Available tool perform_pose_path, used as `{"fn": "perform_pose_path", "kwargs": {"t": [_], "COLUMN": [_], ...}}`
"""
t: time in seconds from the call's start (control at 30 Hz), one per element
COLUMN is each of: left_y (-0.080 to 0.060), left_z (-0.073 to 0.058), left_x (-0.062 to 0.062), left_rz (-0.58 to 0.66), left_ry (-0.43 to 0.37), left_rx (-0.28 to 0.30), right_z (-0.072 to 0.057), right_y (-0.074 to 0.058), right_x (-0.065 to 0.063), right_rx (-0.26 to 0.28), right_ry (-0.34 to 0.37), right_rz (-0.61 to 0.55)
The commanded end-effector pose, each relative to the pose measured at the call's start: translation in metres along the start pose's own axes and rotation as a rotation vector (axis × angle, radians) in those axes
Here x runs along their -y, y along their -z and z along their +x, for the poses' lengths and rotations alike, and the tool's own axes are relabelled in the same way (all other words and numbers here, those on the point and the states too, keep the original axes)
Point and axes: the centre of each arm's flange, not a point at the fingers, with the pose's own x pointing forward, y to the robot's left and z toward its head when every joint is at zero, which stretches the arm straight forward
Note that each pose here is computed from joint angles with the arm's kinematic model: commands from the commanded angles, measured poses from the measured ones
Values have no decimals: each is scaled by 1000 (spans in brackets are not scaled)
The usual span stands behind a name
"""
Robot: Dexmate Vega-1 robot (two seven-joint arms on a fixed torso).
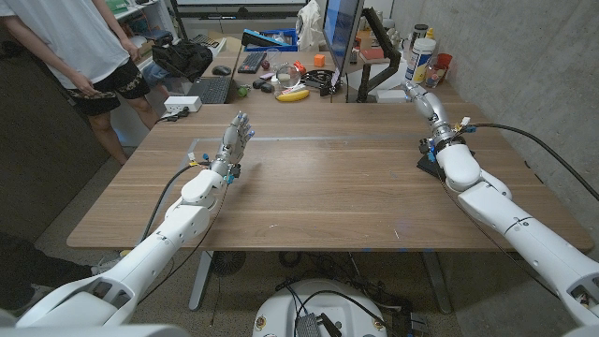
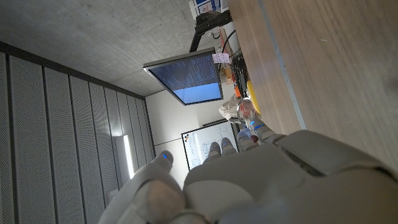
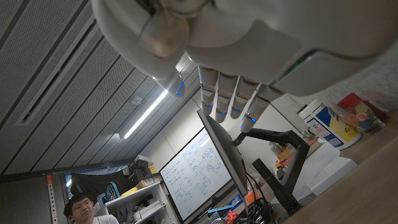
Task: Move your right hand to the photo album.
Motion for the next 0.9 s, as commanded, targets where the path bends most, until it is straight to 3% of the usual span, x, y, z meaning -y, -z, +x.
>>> {"fn": "perform_pose_path", "kwargs": {"t": [0.03, 0.9], "left_y": [-1, -2], "left_z": [0, 0], "left_x": [1, 5], "left_rz": [4, 7], "left_ry": [2, 8], "left_rx": [1, 2], "right_z": [-1, -3], "right_y": [-6, -5], "right_x": [13, 31], "right_rx": [10, -6], "right_ry": [0, 24], "right_rz": [-71, -225]}}
